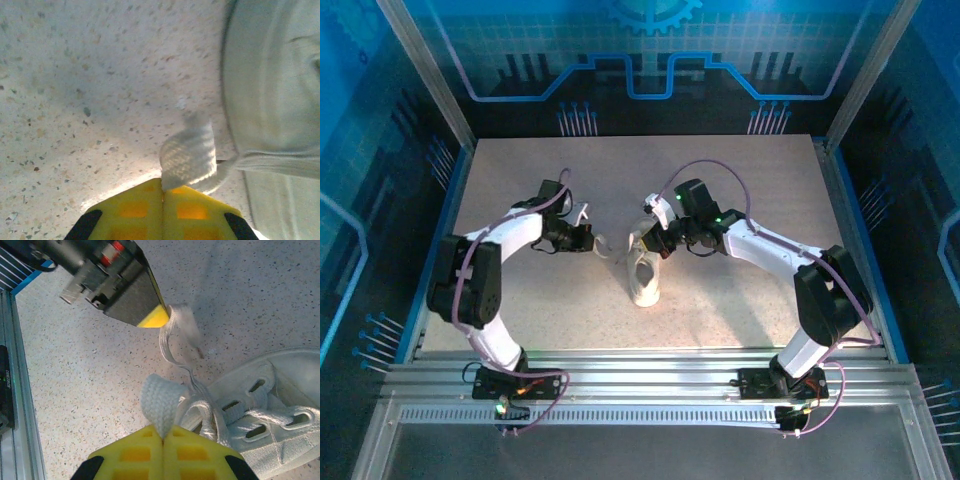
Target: Tie the shoes
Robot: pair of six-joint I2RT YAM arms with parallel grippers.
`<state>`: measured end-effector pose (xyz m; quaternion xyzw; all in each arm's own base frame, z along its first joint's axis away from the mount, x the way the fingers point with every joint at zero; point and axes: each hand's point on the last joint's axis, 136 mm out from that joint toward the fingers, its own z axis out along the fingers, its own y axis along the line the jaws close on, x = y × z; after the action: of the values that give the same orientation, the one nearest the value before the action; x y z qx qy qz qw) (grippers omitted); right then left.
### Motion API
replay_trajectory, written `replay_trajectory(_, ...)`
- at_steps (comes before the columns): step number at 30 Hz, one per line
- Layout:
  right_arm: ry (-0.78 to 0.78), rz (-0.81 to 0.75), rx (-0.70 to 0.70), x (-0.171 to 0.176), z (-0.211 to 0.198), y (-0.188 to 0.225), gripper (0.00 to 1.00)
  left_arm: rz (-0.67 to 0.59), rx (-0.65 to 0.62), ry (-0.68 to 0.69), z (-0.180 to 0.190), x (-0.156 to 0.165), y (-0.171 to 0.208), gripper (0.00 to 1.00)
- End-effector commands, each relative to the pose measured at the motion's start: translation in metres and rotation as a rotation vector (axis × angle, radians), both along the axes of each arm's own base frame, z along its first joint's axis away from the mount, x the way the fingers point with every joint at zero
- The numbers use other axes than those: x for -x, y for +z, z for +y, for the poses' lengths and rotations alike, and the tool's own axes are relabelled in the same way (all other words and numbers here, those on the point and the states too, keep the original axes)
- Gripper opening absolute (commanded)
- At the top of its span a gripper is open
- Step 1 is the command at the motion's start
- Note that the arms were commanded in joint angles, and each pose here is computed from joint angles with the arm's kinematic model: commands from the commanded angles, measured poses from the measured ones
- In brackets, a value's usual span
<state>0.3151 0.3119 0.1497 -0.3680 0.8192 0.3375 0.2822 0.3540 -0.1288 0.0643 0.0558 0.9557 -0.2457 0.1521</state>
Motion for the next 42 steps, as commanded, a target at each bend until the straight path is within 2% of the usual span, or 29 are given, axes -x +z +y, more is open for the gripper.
replay_trajectory(1, -0.008, 0.025, 0.023, -0.001, 0.004, 0.0, 0.0, -0.17, 0.088, 0.002, -0.01, -0.012, 0.042, 0.0)
replay_trajectory(7, -0.054, 0.073, 0.055, -0.007, 0.0, -0.01, 0.0, -0.465, 0.188, -0.024, -0.021, -0.011, 0.111, 0.0)
replay_trajectory(11, -0.079, 0.117, 0.058, -0.013, -0.001, -0.015, 0.0, -0.697, 0.208, -0.185, -0.051, 0.011, 0.147, 0.0)
replay_trajectory(14, -0.088, 0.157, 0.053, -0.017, -0.001, -0.017, 0.0, -0.787, 0.204, -0.299, -0.073, 0.029, 0.152, 0.0)
replay_trajectory(23, -0.15, 0.248, 0.023, -0.031, -0.005, -0.022, 0.0, -0.876, 0.193, -0.504, -0.118, 0.065, 0.135, 0.0)
replay_trajectory(34, -0.126, 0.247, -0.024, -0.032, 0.0, -0.014, 0.0, -0.828, 0.104, -0.766, -0.186, 0.075, 0.102, 0.0)
replay_trajectory(35, -0.125, 0.247, -0.023, -0.032, 0.0, -0.013, 0.0, -0.813, 0.1, -0.779, -0.189, 0.074, 0.099, 0.02)
replay_trajectory(38, -0.117, 0.237, -0.021, -0.03, -0.001, -0.011, 0.0, -0.766, 0.1, -0.807, -0.193, 0.074, 0.094, 0.32)
replay_trajectory(39, -0.113, 0.234, -0.018, -0.029, -0.001, -0.011, 0.0, -0.761, 0.098, -0.81, -0.192, 0.074, 0.096, 0.39)
replay_trajectory(42, -0.104, 0.219, -0.013, -0.027, -0.004, -0.011, 0.0, -0.759, 0.077, -0.801, -0.186, 0.076, 0.103, 0.48)
